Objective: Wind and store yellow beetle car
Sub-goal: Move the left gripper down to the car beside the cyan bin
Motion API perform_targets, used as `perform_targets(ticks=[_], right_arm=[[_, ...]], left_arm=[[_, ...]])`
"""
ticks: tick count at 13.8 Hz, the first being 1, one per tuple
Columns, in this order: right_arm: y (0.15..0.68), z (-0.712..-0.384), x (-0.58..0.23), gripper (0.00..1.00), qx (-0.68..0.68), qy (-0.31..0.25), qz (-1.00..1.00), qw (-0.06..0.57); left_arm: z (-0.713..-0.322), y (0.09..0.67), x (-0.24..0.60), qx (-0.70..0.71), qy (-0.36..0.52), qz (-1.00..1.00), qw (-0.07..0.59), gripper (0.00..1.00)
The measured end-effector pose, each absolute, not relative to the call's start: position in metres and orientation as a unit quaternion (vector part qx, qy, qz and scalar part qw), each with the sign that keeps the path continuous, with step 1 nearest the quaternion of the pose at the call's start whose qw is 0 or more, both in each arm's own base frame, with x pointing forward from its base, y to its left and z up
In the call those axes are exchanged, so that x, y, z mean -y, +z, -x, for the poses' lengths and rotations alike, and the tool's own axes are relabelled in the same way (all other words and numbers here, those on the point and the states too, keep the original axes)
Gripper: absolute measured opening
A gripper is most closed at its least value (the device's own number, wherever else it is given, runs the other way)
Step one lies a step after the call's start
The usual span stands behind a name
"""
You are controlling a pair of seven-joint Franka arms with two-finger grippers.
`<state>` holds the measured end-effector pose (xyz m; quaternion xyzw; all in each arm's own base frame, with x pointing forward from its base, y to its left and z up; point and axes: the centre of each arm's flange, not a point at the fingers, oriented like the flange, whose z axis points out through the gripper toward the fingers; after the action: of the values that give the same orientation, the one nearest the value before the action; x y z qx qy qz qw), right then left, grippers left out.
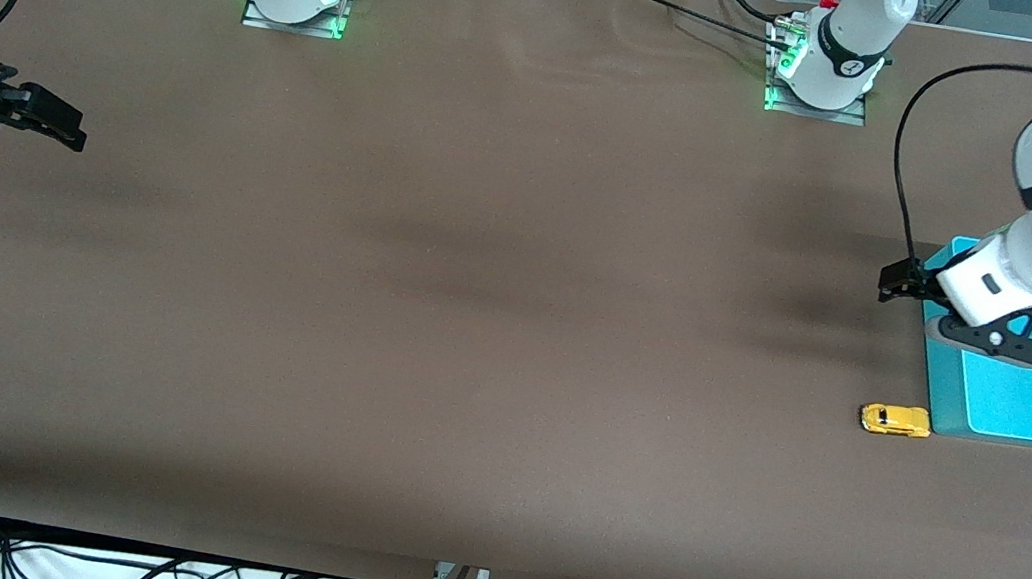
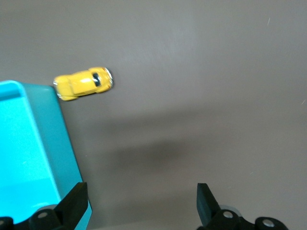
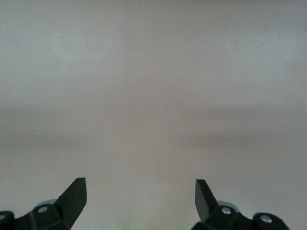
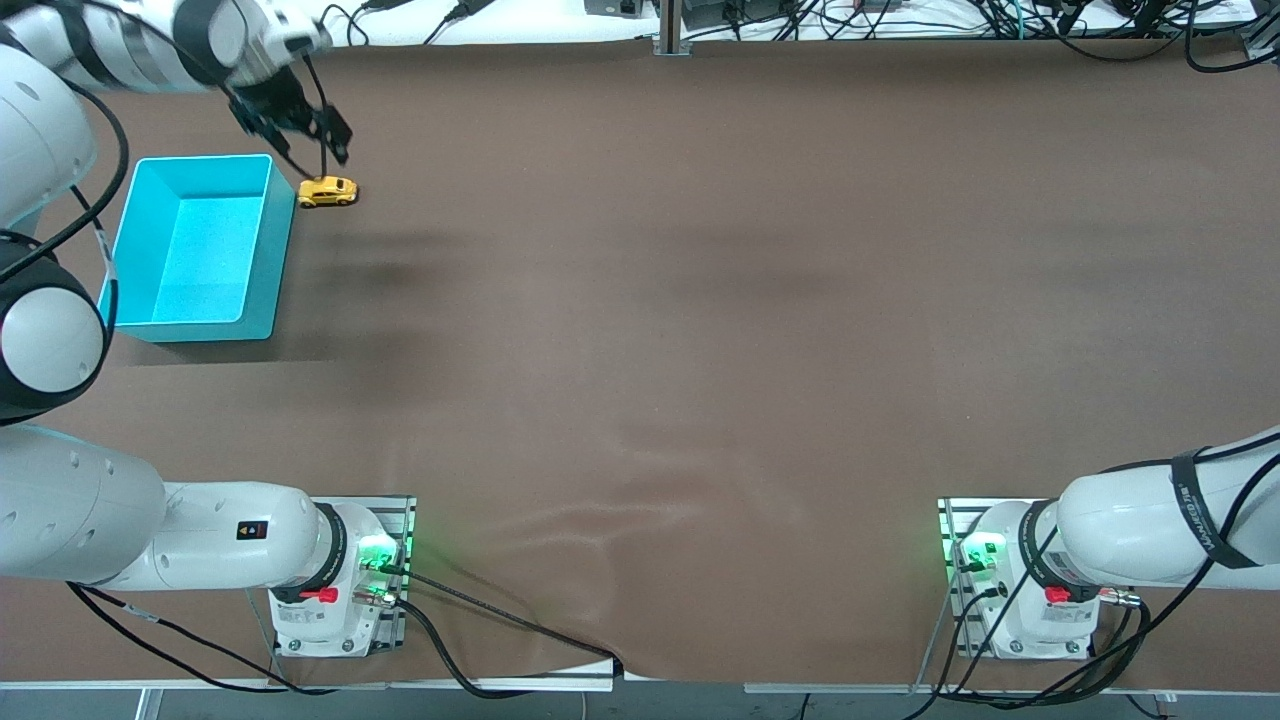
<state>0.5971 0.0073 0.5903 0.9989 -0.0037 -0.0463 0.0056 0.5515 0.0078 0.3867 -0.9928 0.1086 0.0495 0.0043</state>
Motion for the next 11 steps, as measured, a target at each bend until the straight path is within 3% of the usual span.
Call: perform_targets(ticks=[11], right_arm=[[0.589,-0.598,-0.006,1.0,0.003,-0.047,-0.999,0.005]], left_arm=[[-0.566,0.268,-0.063,-0.532,0.042,0.845,-0.022,1.0]])
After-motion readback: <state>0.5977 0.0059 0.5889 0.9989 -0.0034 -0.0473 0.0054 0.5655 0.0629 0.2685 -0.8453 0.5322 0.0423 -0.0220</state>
